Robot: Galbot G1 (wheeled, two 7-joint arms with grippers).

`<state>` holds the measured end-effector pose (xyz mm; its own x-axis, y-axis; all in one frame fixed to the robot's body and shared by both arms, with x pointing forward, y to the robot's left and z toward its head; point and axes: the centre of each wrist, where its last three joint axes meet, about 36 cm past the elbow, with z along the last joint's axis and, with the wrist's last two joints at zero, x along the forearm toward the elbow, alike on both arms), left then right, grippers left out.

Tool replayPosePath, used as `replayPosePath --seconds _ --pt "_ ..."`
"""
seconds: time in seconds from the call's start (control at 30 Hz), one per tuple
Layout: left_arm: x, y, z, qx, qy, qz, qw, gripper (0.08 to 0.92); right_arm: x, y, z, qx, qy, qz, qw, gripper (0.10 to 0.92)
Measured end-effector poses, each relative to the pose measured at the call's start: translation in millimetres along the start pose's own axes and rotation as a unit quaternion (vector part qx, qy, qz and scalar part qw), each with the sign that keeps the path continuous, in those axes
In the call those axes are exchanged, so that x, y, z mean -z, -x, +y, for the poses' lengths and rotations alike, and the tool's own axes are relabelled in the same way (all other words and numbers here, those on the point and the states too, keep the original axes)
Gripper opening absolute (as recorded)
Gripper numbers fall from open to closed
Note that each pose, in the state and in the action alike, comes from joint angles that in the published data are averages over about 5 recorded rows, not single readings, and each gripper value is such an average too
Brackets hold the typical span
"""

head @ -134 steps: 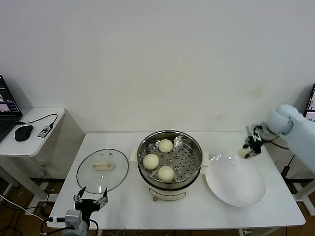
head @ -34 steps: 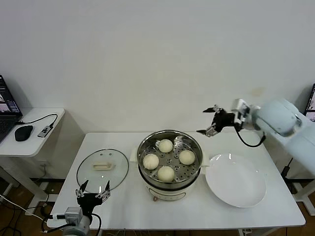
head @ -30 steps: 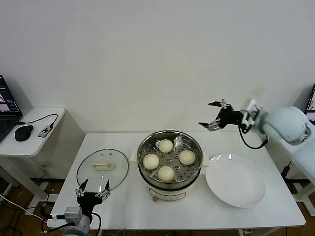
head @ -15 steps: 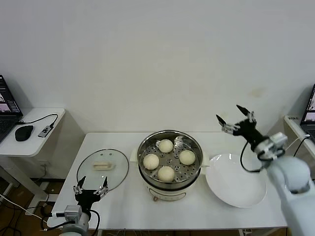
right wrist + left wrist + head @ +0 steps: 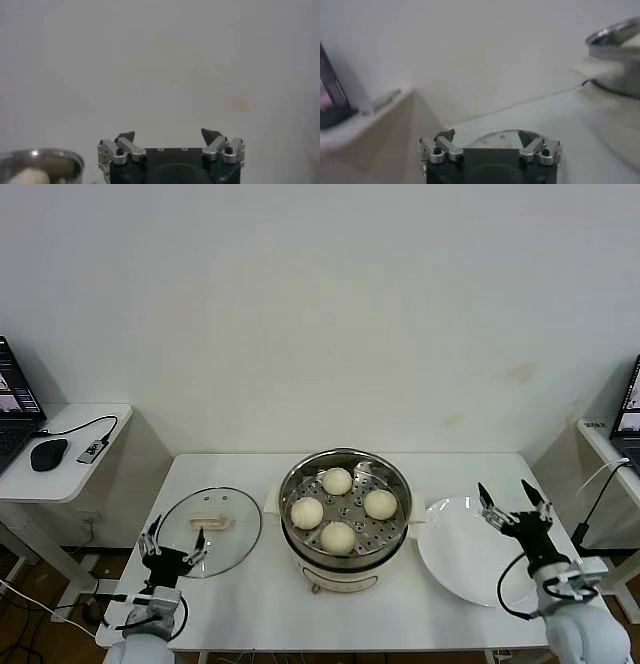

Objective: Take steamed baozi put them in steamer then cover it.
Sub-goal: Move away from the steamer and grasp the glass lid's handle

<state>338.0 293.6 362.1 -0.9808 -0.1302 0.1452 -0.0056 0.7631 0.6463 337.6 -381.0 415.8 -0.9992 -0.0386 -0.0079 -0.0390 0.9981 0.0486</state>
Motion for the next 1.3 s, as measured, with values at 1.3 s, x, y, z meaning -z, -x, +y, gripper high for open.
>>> replayPosePath --seconds 1.3 --pt "-79 78 -33 0.005 0.445 -0.044 0.894 0.823 -25 -49 -6 -0.053 0.001 0.023 0.998 0.823"
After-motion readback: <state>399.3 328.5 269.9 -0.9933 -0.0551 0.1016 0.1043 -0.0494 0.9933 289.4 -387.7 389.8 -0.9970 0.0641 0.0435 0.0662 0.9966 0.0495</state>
